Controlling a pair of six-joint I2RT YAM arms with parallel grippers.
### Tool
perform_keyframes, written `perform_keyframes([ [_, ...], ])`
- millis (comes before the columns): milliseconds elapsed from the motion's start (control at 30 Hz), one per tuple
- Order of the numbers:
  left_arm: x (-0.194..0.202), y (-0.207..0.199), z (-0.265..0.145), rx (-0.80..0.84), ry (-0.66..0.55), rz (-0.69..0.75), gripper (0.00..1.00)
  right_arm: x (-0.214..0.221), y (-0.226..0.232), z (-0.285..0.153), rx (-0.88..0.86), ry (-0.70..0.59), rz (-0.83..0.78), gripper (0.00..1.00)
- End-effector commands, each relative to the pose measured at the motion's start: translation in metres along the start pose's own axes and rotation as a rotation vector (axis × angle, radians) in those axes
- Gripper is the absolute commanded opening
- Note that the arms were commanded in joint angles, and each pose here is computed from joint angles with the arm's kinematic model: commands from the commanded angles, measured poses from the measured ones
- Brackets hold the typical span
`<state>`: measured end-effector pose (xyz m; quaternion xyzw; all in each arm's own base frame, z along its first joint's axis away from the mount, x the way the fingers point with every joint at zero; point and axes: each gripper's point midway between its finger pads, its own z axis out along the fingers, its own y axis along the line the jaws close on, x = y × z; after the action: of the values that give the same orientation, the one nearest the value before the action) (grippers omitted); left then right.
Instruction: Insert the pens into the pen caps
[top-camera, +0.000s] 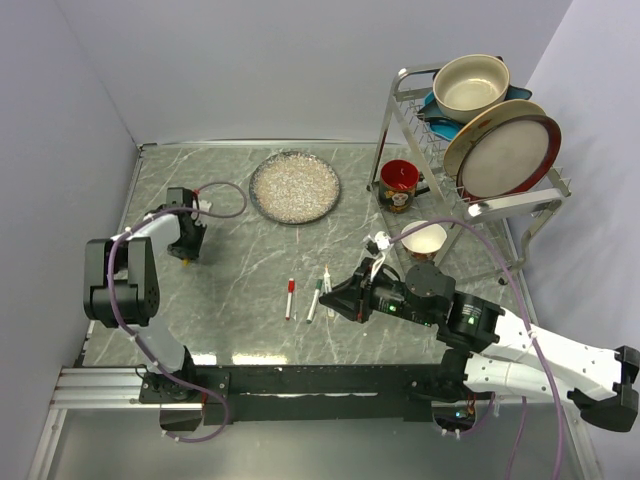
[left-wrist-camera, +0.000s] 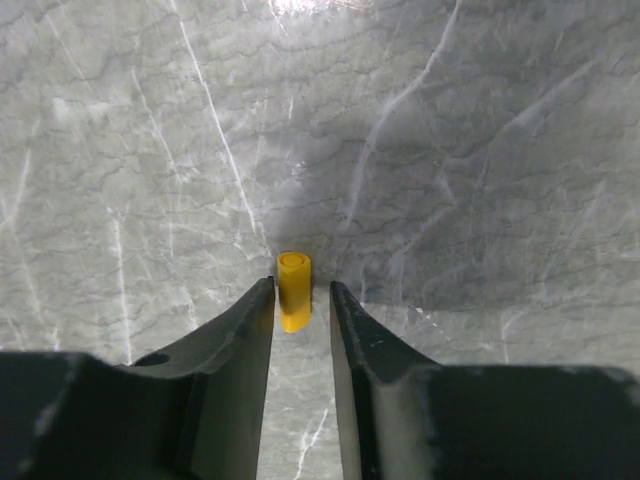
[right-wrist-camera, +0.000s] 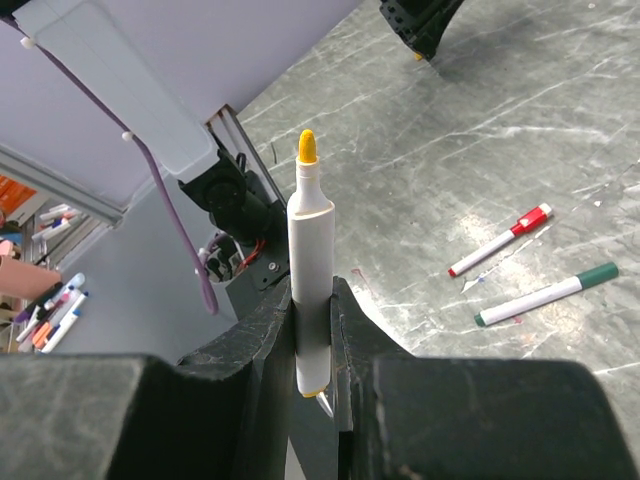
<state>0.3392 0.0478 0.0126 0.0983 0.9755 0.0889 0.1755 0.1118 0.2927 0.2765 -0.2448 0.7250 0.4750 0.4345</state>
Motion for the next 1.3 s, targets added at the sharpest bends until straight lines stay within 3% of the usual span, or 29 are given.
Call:
perform_keyframes([
  [0, 0.065, -0.04, 0.032, 0.157, 0.258, -0.047, 0.3, -0.017, 0.008, -0.006, -0.011, -0.046, -0.003, 0.02],
  [133, 0.058, -0.051, 0.035, 0.184, 0.316, -0.086, 0.19, -0.018, 0.008, -0.009, -0.009, -0.058, 0.009, 0.02],
  [233, 0.053, -0.062, 0.031, 0.204, 0.313, -0.092, 0.03, -0.015, 0.005, -0.009, 0.001, -0.051, 0.024, 0.02],
  [533, 0.005, -0.109, -0.014, 0.303, 0.158, -0.198, 0.01, -0.005, -0.003, -0.013, 0.035, -0.031, 0.06, 0.0],
  [867, -0.056, -0.167, -0.134, 0.658, -0.247, -0.263, 0.01, 0.023, 0.013, 0.001, -0.025, 0.023, 0.093, 0.0],
  [933, -0.074, -0.171, -0.17, 0.735, -0.39, -0.268, 0.01, 0.023, 0.01, 0.008, 0.012, 0.028, 0.068, 0.0],
  [967, -0.069, -0.177, -0.177, 0.785, -0.397, -0.307, 0.01, 0.016, 0.017, 0.009, 0.0, 0.02, 0.054, 0.0],
  [1000, -0.081, -0.184, -0.2, 0.871, -0.497, -0.291, 0.01, 0.018, 0.019, 0.014, 0.001, 0.033, 0.049, 0.0],
  [1067, -0.072, -0.193, -0.234, 0.986, -0.579, -0.339, 0.01, 0.008, 0.027, 0.018, -0.018, 0.021, 0.041, 0.0],
  [1100, -0.081, -0.199, -0.264, 1.065, -0.711, -0.295, 0.01, 0.009, 0.028, 0.024, -0.018, 0.028, 0.037, 0.0],
  [1200, -0.064, -0.201, -0.311, 1.179, -0.851, -0.338, 0.01, 0.008, 0.028, 0.036, -0.015, 0.019, 0.027, 0.0],
  [1233, -0.056, -0.2, -0.334, 1.213, -0.956, -0.329, 0.01, 0.007, 0.027, 0.039, -0.008, 0.011, 0.027, 0.0],
  [1267, -0.051, -0.199, -0.346, 1.257, -0.976, -0.362, 0.01, 0.007, 0.026, 0.043, -0.004, 0.009, 0.023, 0.0],
])
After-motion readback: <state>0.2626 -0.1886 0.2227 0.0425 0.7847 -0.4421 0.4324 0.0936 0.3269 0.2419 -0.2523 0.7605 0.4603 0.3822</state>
